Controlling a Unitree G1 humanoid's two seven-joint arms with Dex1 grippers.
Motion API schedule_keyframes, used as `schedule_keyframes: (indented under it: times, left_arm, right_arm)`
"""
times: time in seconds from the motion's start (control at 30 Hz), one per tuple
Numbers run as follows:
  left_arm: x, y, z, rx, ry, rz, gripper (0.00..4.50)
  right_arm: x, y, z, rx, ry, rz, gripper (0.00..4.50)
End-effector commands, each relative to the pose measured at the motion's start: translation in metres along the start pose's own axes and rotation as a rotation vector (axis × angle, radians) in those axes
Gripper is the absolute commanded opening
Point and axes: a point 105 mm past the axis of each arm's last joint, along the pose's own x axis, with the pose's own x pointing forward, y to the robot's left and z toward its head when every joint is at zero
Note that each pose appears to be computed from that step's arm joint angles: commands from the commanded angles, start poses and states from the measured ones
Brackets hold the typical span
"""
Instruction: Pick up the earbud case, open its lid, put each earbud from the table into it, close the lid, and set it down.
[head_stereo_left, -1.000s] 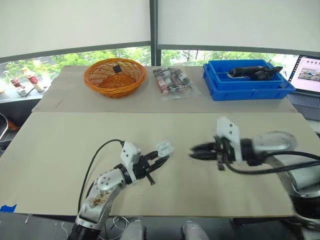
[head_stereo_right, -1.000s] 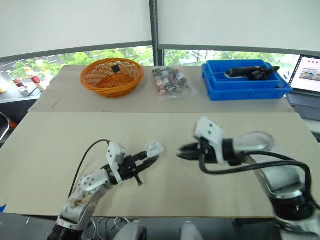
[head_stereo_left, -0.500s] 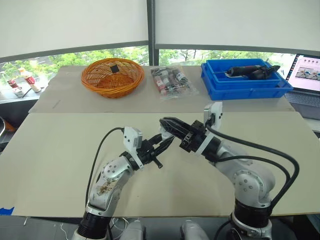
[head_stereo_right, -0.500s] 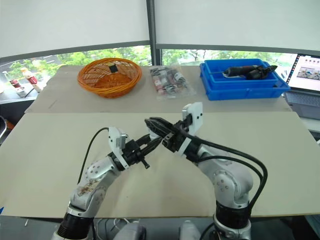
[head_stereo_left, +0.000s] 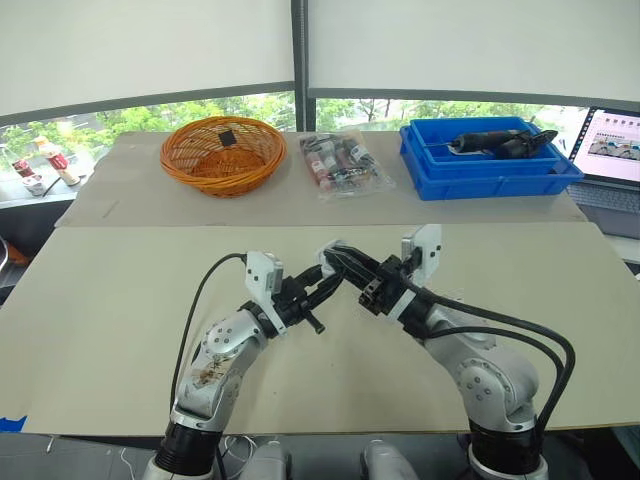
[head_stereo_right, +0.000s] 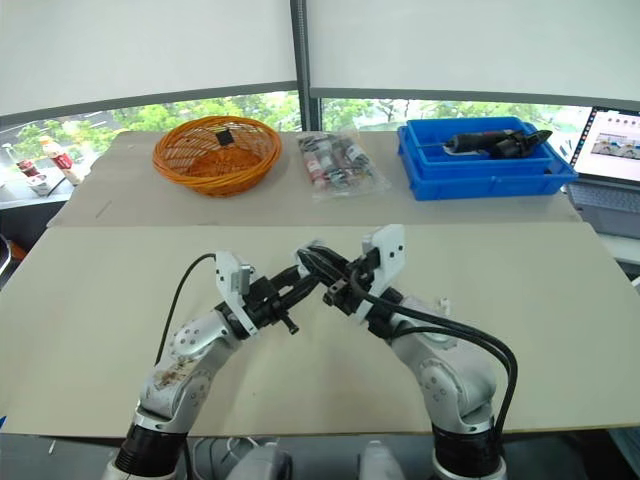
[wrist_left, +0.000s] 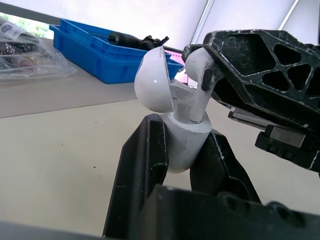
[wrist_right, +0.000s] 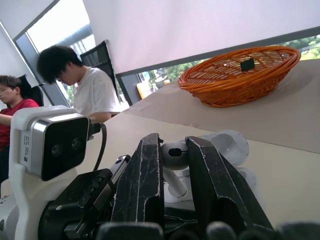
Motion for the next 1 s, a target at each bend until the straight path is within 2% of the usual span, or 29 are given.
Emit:
schedule_keyframes:
  times: [0.03, 0.53, 0.6, 0.8, 1.0]
  left_arm:
    - [0.002, -0.003, 0.014, 0.018, -0.052, -0.015, 0.60]
    - [0.004, -0.004, 0.015, 0.035, -0.056, -0.015, 0.60]
    - [0.004, -0.003, 0.014, 0.040, -0.054, -0.016, 0.60]
    - [0.001, -0.002, 0.013, 0.044, -0.045, -0.010, 0.60]
    - [0.000, -0.002, 0.009, 0.042, -0.036, -0.002, 0.60]
  right_arm:
    - [0.002, 0.004, 0.000, -0.030, -0.018, -0.001, 0.35]
    - [0.000, 0.007, -0.022, -0.030, 0.046, -0.037, 0.35]
    - [-0.002, 0.002, -0.018, -0.041, 0.029, -0.059, 1.39]
    - [-0.010, -0.001, 0.000, -0.081, -0.014, -0.076, 3.41]
    - [-0.031, 0.000, 0.016, -0.150, 0.004, -0.040, 3.47]
